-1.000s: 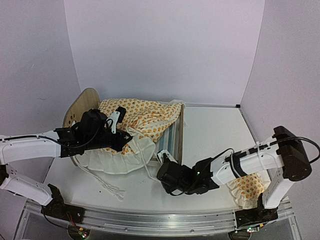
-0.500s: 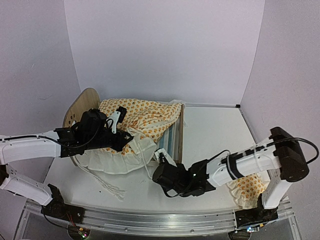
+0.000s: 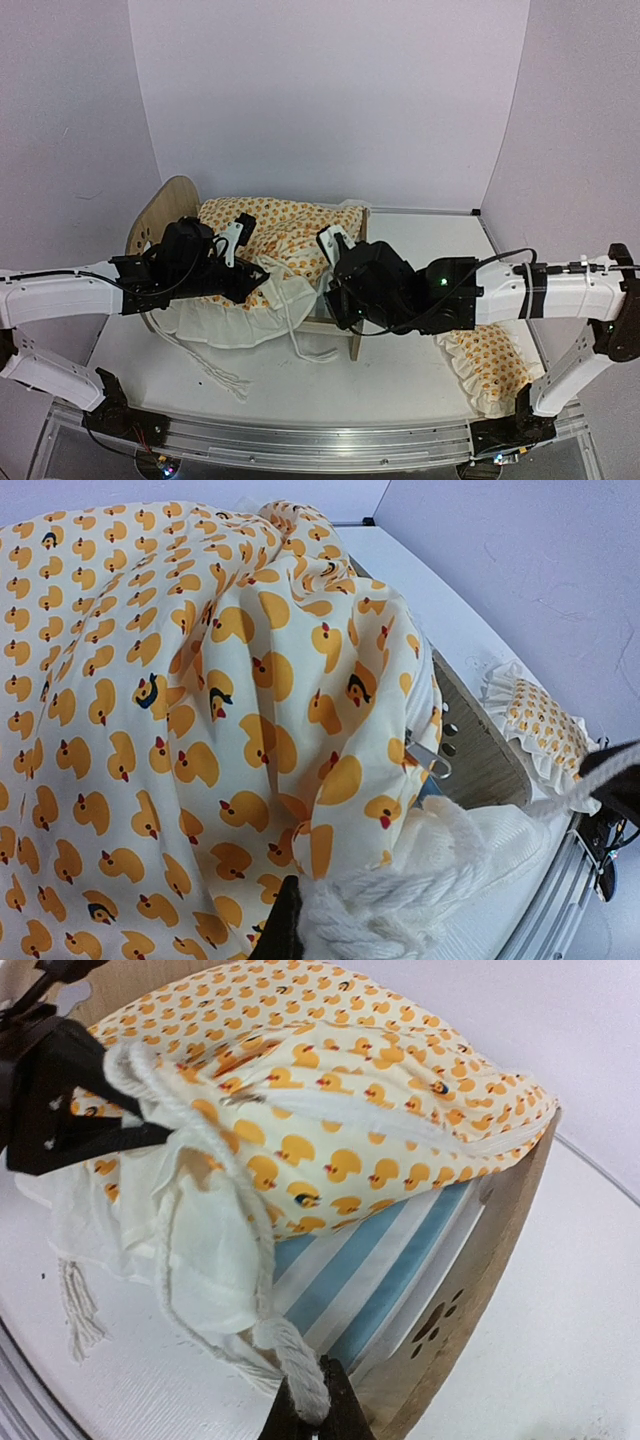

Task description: Set up the pet bed

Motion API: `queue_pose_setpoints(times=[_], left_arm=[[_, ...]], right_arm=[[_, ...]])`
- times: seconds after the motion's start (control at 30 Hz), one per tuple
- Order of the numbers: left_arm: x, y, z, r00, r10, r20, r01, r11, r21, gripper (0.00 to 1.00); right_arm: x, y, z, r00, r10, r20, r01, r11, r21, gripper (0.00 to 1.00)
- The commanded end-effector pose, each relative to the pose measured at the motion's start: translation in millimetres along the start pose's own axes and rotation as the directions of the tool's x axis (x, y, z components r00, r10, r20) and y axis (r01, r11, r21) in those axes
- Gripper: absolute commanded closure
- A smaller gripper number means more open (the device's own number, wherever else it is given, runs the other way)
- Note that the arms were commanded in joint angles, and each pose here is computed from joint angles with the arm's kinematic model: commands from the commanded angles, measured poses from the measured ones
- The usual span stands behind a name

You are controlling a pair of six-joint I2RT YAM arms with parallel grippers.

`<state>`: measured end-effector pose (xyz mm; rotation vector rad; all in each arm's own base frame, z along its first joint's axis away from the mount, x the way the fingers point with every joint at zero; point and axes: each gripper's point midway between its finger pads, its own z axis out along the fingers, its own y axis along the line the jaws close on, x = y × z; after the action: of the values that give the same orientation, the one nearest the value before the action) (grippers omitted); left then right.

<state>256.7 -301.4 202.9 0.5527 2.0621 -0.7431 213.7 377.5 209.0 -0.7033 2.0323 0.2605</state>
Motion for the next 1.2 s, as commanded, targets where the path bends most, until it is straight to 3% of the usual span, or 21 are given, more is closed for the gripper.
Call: queue_pose_setpoints(times=[0.0,0.4,0.67,0.83,1.0,1.1,1.17], left_arm=[[-27.1,-12.1,-1.3,0.998,-0.002,0.069,-0.002,0.999,0.05,1.0],[-29.6,-14.2,-2.2,0.996,-0.022,0.091,0.016,0.998,0.068,1.0],[-32.1,-16.6,-2.2,0.995,-0.02,0.094,0.012,0.997,0.077,1.0],[-31.3,-16.8,-1.0,0.995,-0.024,0.092,0.017,0.997,0.079,1.0],[-32.2,-18.1,-1.9,0.995,-0.03,0.093,0.022,0.996,0.087,1.0],[-32.6,-20.7,-1.7,0.995,-0.03,0.091,0.021,0.995,0.099,1.0],[-32.2,-21.8,-0.9,0.996,-0.029,0.086,0.02,0.994,0.106,1.0]], right_arm=[[-31.2,-16.1,13.8,0.995,-0.092,0.037,0.088,0.991,0.098,1.0],[-23.8,-48.6,25.6,0.974,-0.223,-0.035,0.225,0.95,0.218,1.0],[0.6,-49.9,42.1,0.951,-0.287,-0.111,0.304,0.932,0.197,1.0],[12.3,-26.2,49.5,0.955,-0.275,-0.113,0.282,0.957,0.06,1.0],[29.5,-29.0,62.9,0.956,-0.249,-0.154,0.266,0.959,0.101,1.0],[27.9,-31.1,56.9,0.967,-0.204,-0.154,0.221,0.97,0.102,0.9],[27.1,-36.0,48.3,0.97,-0.18,-0.166,0.199,0.974,0.109,0.75]])
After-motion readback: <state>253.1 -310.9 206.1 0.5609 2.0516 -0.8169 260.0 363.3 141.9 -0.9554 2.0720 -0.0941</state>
